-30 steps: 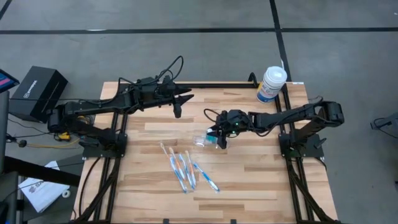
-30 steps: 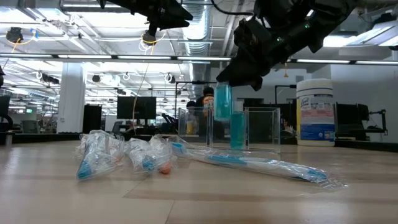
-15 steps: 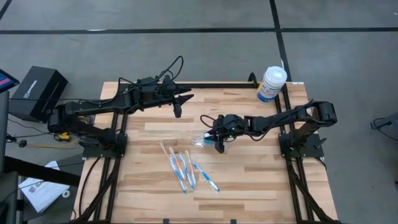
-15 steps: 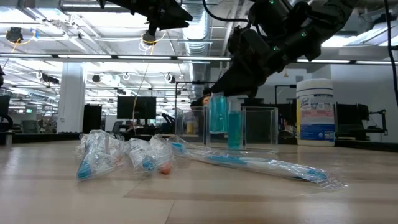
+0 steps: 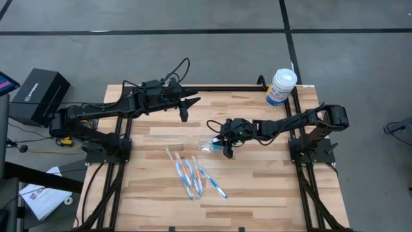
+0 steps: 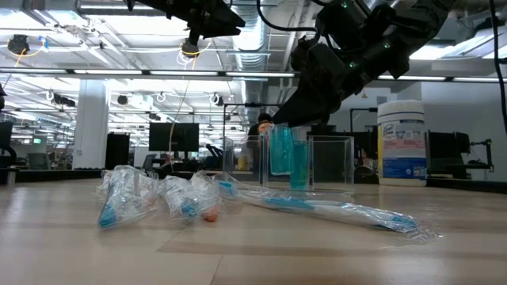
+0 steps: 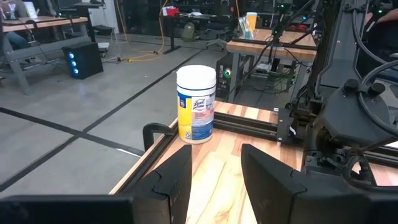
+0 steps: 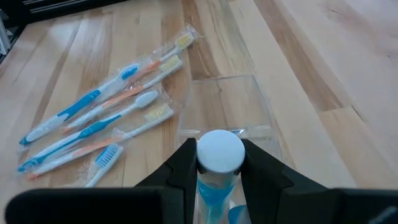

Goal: Pick & Place toothbrushing station
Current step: Put the blue mouthwash into the transparent organizer

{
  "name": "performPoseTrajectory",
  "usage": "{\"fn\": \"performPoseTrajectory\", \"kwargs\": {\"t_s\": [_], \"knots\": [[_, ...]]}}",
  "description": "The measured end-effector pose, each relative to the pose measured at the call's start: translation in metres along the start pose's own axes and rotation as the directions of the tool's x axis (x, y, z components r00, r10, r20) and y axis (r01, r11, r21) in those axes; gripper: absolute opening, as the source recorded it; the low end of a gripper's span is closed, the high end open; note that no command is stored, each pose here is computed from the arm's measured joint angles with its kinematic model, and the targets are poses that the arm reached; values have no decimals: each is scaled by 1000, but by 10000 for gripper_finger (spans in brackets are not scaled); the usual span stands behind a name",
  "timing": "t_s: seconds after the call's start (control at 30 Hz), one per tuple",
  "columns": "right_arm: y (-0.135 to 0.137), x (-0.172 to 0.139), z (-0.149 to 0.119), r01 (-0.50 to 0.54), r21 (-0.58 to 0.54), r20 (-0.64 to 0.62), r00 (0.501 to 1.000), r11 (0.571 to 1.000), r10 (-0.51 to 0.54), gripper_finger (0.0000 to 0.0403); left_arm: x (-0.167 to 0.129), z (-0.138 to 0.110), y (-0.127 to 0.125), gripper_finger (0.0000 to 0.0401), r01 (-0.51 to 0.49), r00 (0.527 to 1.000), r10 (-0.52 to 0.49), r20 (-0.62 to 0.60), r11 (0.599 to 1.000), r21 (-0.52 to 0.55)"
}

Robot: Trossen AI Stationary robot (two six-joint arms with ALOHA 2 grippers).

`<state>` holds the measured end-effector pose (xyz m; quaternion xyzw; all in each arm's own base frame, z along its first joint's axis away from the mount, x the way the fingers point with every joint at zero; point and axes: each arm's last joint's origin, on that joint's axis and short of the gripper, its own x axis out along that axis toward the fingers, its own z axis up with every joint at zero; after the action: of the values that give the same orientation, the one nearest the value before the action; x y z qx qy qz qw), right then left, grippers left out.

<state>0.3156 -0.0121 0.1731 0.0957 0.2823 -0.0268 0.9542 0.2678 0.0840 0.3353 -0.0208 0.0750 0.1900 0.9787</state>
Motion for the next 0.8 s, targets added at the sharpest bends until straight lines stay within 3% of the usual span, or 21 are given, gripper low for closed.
{"fn": "performPoseTrajectory", "kwargs": {"t_s": [0.37, 0.63, 0.8], "knots": [[-1, 0, 0, 3, -3, -4, 1000, 1000, -3, 87, 0, 0, 0, 131, 1, 1000, -1, -1, 1000, 3], [0, 0, 1, -1, 6, 12, 1000, 1000, 1, 182, 0, 0, 0, 131, 4, 1000, -4, -4, 1000, 3], [0, 0, 1, -1, 7, 13, 1000, 1000, 1, 180, 2, -2, 0, 131, 13, 1000, -13, -11, 1000, 4]]}}
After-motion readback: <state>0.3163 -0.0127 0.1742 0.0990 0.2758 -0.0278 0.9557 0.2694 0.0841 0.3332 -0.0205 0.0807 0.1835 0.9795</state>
